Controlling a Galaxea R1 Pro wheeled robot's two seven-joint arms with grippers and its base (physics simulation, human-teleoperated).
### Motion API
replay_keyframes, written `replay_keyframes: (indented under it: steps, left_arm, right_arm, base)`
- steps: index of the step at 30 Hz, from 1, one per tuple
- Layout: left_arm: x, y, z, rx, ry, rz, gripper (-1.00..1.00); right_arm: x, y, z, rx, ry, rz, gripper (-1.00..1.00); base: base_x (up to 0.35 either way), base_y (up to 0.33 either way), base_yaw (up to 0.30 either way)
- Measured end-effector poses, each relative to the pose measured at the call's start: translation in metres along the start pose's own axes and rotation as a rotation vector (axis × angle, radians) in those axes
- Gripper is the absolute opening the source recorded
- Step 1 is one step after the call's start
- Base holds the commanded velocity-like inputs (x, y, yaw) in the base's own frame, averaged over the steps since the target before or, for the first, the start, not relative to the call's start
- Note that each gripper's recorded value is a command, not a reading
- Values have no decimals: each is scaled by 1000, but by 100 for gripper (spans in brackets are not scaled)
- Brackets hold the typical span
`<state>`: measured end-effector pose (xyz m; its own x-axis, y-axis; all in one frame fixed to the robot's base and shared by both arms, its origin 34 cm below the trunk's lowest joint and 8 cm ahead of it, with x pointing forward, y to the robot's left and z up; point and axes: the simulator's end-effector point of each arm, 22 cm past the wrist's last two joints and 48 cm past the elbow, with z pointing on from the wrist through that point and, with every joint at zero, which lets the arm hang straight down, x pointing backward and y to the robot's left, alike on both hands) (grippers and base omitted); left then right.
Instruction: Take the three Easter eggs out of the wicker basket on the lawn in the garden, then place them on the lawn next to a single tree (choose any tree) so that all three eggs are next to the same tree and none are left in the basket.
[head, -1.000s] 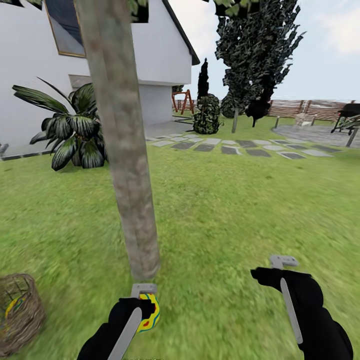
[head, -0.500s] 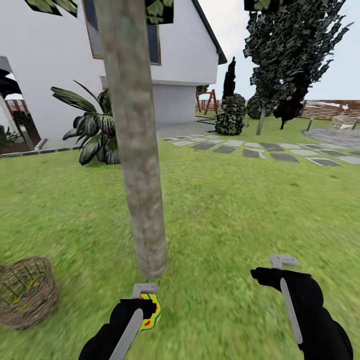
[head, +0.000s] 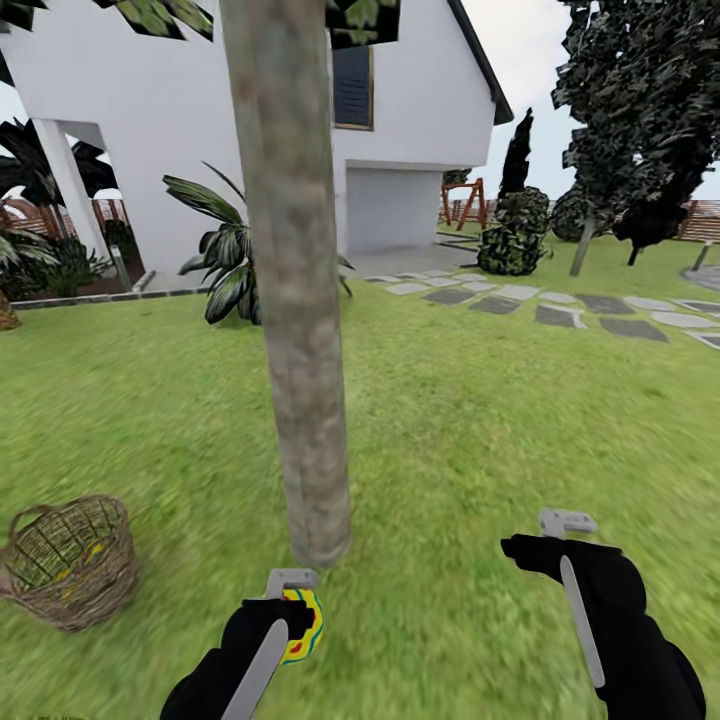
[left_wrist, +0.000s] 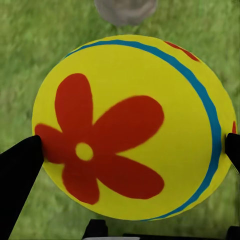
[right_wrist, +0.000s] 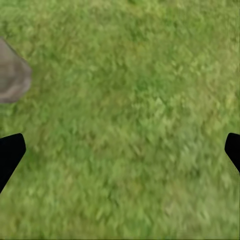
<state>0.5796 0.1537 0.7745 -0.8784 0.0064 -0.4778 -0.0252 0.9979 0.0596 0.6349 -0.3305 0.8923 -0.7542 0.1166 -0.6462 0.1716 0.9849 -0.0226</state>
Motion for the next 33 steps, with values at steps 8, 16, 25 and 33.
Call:
replay_keyframes:
  steps: [8, 16, 25, 33]
  left_arm:
    - [0, -1, 0, 1, 0, 0, -100]
    - [1, -6, -1, 8, -3, 14, -100]
    - [1, -11, -2, 14, -5, 28, -100]
    - [0, -13, -3, 26, -7, 23, -100]
  right_arm:
    - [0, 0, 0, 0, 0, 0, 100]
    - [0, 0, 0, -1, 0, 1, 100]
    - [0, 0, 0, -1, 0, 1, 100]
    - [0, 0, 0, -1, 0, 1, 100]
  base:
    - [13, -320, 40]
    - [70, -321, 1]
    - [5, -321, 0]
    - [0, -174, 0]
